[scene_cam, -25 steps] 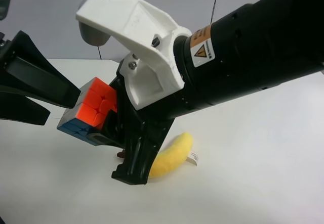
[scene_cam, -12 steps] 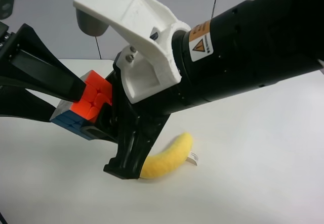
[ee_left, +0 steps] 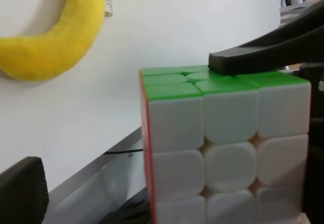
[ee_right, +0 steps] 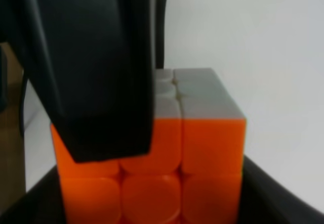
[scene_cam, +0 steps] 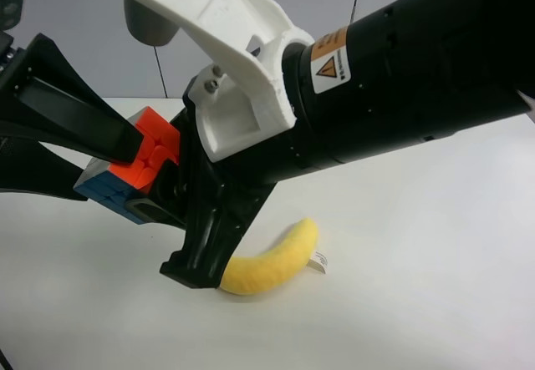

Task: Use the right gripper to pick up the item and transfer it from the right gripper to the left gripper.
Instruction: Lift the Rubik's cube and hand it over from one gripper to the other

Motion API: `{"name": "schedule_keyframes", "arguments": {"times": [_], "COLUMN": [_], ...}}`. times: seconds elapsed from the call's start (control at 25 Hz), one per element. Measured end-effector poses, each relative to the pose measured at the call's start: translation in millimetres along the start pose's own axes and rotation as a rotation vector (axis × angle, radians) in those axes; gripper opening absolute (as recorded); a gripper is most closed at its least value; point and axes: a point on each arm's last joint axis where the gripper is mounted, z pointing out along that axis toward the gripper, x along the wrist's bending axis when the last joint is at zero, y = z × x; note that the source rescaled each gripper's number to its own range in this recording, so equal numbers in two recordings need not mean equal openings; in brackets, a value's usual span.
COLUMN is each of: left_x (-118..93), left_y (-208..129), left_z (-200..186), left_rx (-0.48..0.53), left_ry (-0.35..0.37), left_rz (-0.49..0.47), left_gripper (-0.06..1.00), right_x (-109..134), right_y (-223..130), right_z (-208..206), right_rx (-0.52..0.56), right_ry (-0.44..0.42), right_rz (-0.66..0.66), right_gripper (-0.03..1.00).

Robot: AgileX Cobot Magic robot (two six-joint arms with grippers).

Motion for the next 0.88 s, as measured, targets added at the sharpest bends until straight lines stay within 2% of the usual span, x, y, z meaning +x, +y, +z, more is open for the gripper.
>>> {"name": "schedule_keyframes", "arguments": {"times": [0.36, 0.88], "left_x": [1.7, 0.3], "left_y": [5.9, 3.6], "left_z": [6.2, 6.2], "left_rx": [0.002, 0.027], "left_ry": [-0.037, -0.051], "left_rz": [-0.023, -0.026], "left_gripper": [1.00, 1.00], "right_x": [-0.1, -0.6], "right_y": [0.2, 1.0], "right_z": [0.0, 0.0], "right_rx": [-0.002, -0.011], "right_ry": [-0.001, -0.006], "right_rz": [0.001, 0.001], "right_gripper": [0.01, 0.01]}}
